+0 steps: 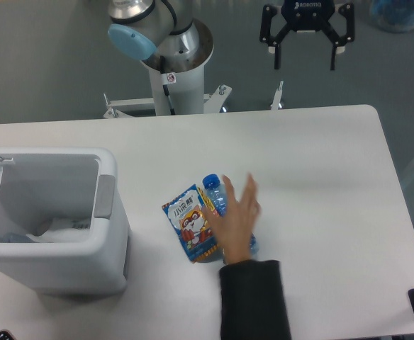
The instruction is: Open the trash can
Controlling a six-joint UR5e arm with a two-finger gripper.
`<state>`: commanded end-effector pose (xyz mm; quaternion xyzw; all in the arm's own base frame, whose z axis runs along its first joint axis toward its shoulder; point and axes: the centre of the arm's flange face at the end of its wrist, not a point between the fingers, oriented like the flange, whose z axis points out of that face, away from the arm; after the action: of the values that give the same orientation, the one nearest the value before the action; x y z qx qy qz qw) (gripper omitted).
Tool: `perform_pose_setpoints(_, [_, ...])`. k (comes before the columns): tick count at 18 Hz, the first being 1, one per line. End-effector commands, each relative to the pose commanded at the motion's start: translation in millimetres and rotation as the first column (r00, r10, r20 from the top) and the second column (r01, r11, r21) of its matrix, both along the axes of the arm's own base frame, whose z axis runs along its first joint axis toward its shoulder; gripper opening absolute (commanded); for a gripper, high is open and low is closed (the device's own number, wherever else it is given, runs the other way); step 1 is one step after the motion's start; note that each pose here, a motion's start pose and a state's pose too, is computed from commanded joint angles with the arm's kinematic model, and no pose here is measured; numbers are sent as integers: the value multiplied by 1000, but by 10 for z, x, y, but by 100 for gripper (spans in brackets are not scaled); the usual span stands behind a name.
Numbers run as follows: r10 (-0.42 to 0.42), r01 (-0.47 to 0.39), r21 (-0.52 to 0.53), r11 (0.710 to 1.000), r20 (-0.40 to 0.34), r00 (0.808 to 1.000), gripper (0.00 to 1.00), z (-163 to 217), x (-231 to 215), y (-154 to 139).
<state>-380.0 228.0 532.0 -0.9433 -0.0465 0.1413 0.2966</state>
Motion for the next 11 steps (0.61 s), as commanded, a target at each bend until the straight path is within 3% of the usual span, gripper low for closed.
perform_pose_setpoints(11, [-3, 3, 0, 1000, -3, 1000, 100, 12, 18, 10])
